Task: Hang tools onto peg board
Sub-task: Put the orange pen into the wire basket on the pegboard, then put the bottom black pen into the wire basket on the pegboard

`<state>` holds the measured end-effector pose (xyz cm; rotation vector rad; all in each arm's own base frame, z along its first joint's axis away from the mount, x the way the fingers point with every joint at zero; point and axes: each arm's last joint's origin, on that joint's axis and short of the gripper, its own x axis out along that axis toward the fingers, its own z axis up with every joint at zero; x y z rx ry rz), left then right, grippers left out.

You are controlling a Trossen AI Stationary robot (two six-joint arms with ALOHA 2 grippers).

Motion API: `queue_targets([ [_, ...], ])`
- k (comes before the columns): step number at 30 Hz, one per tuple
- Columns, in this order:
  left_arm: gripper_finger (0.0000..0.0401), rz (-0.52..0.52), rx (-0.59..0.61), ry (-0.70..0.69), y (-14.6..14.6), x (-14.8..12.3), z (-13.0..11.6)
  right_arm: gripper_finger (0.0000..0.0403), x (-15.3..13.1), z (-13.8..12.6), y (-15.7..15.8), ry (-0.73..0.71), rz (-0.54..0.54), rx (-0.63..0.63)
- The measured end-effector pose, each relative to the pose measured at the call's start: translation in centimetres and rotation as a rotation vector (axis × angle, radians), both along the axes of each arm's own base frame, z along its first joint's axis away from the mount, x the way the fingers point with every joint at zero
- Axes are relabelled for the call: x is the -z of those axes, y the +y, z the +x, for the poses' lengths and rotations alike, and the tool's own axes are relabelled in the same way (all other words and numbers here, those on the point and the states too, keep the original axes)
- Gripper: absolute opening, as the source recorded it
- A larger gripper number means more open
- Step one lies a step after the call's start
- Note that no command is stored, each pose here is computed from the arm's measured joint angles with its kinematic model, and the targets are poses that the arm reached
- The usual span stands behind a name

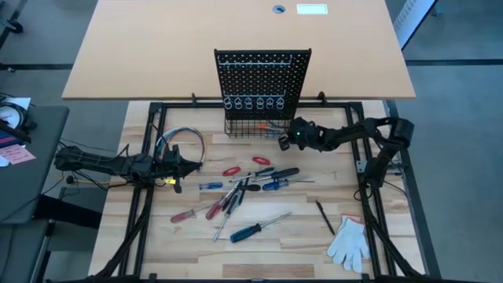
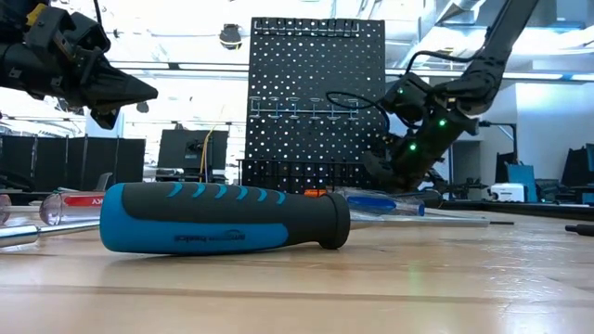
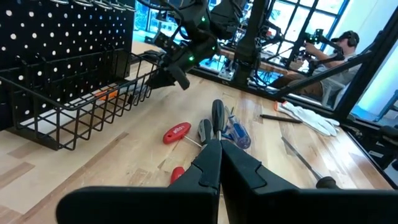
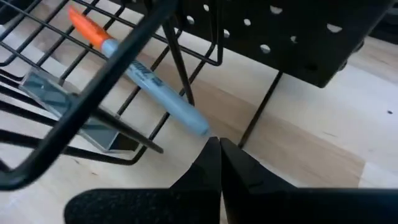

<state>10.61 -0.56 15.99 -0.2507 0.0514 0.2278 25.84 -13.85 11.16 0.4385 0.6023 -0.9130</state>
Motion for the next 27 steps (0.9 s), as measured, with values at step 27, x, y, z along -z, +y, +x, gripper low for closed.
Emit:
queue_targets([
  [27,0.0,-0.008,-0.003,-0.002,0.0,0.0,0.0,0.0001,-6.7,-3.8,10.2,0.289,-0.139,-0.261],
])
